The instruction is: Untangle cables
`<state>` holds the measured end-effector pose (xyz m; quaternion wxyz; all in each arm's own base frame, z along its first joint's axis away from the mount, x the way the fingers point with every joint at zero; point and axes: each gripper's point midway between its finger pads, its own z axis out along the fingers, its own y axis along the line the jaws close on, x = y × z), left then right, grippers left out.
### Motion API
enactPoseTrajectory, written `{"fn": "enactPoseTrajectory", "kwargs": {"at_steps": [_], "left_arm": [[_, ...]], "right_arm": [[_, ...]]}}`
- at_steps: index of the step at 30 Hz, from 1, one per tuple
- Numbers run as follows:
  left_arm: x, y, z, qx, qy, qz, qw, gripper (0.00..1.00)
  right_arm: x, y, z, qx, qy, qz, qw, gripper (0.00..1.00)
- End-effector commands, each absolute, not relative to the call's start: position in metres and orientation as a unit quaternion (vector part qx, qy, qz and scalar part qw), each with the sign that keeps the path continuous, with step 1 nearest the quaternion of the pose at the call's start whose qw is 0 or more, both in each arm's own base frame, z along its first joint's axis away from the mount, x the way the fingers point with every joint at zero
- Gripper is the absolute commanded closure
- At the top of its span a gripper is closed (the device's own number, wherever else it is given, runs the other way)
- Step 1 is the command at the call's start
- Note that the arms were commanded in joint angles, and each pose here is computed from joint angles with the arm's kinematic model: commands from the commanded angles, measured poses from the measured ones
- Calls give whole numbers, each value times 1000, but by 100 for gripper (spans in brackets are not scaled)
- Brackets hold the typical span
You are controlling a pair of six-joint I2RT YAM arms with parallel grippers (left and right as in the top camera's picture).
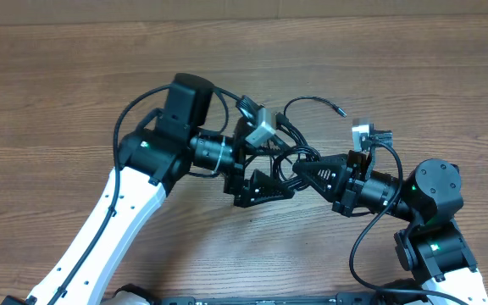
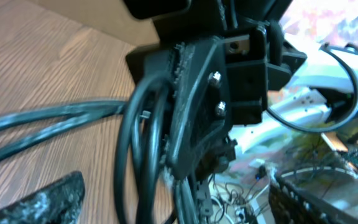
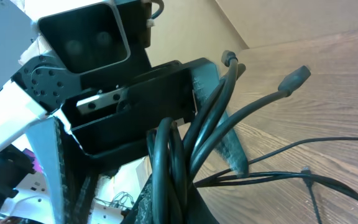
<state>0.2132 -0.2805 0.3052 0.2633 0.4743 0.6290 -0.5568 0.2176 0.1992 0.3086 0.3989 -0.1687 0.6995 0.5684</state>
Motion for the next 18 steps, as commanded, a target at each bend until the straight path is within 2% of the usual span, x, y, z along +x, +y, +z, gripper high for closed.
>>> {"fn": "enactPoseTrajectory", "kwargs": {"at_steps": [1, 2, 3, 12, 13, 14, 15, 16, 17, 18], "left_arm": [[203, -287, 317, 499, 599, -562, 276, 58], [203, -287, 317, 499, 600, -562, 276, 84], [204, -287, 316, 498, 601, -561, 276, 96], [214, -279, 316, 476, 618, -562, 275, 96], [214, -279, 316, 476, 619, -561, 275, 96], [215, -279, 316, 475, 619, -561, 276, 96], [215, -278, 316, 473, 621, -560, 276, 96], [218, -277, 315, 468, 627, -558, 276, 96], [223, -275, 313, 458, 640, -551, 276, 96], [233, -271, 309, 440, 661, -540, 278, 96]], "right_arm": [[212, 199, 327, -183, 684, 574, 410, 96], [212, 199, 327, -183, 685, 574, 410, 96], [212, 199, 327, -183, 685, 574, 411, 96], [212, 199, 326, -186, 685, 570, 413, 96], [212, 199, 325, -186, 686, 570, 413, 92], [214, 198, 323, -181, 690, 568, 411, 76], [217, 197, 320, -169, 697, 563, 410, 48], [219, 196, 317, -160, 703, 560, 409, 25], [224, 193, 311, -143, 713, 551, 409, 7], [228, 190, 308, -131, 720, 545, 409, 3]]}}
